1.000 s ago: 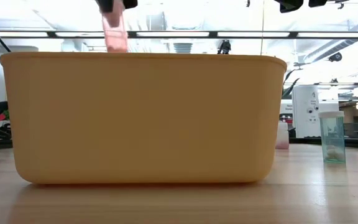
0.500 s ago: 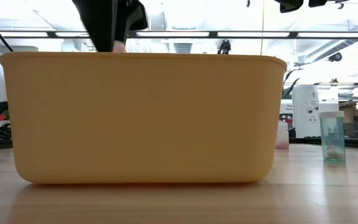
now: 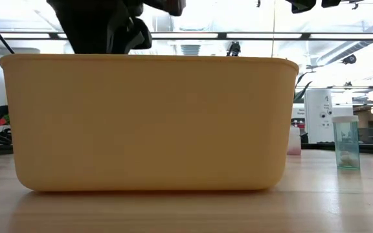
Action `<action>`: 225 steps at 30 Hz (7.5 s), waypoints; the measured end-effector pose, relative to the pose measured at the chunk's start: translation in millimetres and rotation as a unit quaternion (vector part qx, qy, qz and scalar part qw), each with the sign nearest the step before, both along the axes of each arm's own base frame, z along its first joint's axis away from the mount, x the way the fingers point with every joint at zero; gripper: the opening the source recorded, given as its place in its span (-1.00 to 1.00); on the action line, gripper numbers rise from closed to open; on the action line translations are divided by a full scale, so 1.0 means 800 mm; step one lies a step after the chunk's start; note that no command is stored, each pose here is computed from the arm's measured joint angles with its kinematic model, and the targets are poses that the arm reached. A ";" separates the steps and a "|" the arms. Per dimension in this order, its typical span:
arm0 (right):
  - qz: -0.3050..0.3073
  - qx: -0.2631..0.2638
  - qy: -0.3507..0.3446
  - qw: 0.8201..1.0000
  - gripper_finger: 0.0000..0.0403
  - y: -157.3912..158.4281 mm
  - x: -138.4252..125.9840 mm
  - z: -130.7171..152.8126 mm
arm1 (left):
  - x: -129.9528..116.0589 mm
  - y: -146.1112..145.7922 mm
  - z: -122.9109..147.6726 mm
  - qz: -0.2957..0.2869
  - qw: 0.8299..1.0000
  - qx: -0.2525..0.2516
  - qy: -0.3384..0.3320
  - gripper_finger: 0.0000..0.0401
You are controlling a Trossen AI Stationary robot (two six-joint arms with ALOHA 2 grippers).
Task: Pick and place medicine bottles into bin by pill shape (circle, oval)
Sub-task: Put the pink tablet bottle into the yellow bin, then put the white capsule bottle into the red bin
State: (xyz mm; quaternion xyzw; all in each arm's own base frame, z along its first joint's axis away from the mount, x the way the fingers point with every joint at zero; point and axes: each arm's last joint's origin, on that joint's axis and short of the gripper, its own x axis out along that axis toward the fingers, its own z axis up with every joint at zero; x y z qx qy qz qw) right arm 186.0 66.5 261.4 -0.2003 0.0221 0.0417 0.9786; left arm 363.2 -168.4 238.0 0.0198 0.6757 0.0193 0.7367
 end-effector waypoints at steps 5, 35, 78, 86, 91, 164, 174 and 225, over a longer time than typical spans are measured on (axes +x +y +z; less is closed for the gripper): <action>0.000 0.000 0.000 1.000 -0.12 0.000 0.000 0.000 | -0.004 0.002 -0.014 0.000 1.000 0.008 0.013 -0.50; 0.000 0.000 0.000 1.000 -0.12 0.000 0.000 0.000 | -0.007 0.008 -0.038 -0.011 0.999 0.050 0.012 -0.30; -0.134 0.115 -0.010 0.984 -0.12 -0.009 -0.001 0.000 | -0.082 0.023 0.110 -0.070 0.953 0.119 -0.269 -0.11; -0.194 0.198 0.036 0.960 -0.12 -0.011 0.003 0.010 | -0.115 0.045 0.107 -0.080 0.924 0.119 -0.355 -0.11; -0.231 0.224 0.095 0.942 -0.12 -0.014 0.008 0.018 | -0.135 0.062 0.108 -0.051 0.899 0.143 -0.410 -0.11; -0.530 0.351 0.388 0.667 0.16 -0.160 0.035 -0.088 | -0.143 0.094 0.105 -0.044 0.873 0.176 -0.453 -0.11; -0.522 0.361 0.371 0.678 0.22 -0.159 0.032 -0.109 | -0.143 0.094 0.105 -0.044 0.873 0.176 -0.453 -0.11; -0.225 0.274 0.213 0.911 -0.34 -0.053 0.102 -0.038 | -0.128 0.117 0.033 0.018 0.827 0.113 -0.551 -0.11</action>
